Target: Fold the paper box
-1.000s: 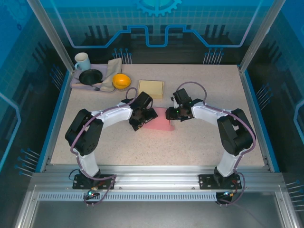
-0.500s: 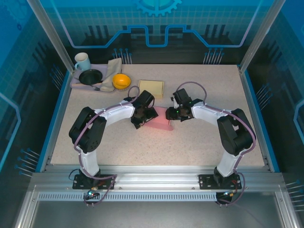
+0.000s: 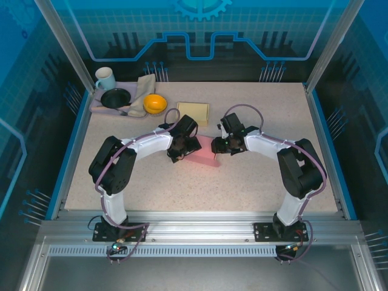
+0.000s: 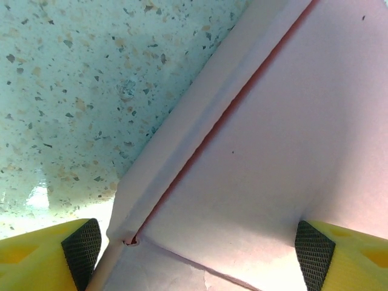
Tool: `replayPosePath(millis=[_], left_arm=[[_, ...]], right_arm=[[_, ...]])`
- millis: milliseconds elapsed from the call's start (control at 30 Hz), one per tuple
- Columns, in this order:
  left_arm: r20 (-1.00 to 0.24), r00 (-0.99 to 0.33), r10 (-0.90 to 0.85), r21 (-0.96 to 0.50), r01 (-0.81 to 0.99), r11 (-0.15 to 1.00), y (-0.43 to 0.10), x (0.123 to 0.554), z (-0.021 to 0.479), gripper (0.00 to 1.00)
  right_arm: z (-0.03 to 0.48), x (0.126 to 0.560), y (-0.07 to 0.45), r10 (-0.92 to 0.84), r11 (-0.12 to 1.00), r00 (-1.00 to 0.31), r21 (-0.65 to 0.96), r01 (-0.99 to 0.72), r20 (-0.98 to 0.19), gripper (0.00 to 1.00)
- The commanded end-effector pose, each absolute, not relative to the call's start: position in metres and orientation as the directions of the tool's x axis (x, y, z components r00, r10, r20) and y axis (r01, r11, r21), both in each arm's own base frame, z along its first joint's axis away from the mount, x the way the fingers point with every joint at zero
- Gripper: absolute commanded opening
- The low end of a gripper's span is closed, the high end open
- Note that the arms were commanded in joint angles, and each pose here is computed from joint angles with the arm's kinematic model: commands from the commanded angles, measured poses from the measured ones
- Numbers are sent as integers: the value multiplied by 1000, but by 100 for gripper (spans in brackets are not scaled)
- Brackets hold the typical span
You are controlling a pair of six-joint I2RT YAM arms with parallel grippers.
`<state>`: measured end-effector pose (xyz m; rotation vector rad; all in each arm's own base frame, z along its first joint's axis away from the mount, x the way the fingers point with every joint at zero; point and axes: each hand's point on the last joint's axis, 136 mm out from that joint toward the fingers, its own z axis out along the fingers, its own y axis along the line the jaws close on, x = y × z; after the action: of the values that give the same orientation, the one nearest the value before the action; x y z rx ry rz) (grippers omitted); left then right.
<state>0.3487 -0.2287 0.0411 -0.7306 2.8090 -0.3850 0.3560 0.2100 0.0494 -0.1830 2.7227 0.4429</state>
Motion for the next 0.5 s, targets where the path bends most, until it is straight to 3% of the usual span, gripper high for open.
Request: replayPosePath(millis=[0, 467], left_arm=[[-133, -860, -492, -228, -457, 860, -218, 341, 22, 86], [-174, -876, -449, -143, -429, 892, -201, 338, 1, 87]], right_arm=[[44, 348, 201, -83, 948, -938, 263, -178, -336, 46], [58, 349, 198, -117, 918, -926, 318, -239, -358, 47]])
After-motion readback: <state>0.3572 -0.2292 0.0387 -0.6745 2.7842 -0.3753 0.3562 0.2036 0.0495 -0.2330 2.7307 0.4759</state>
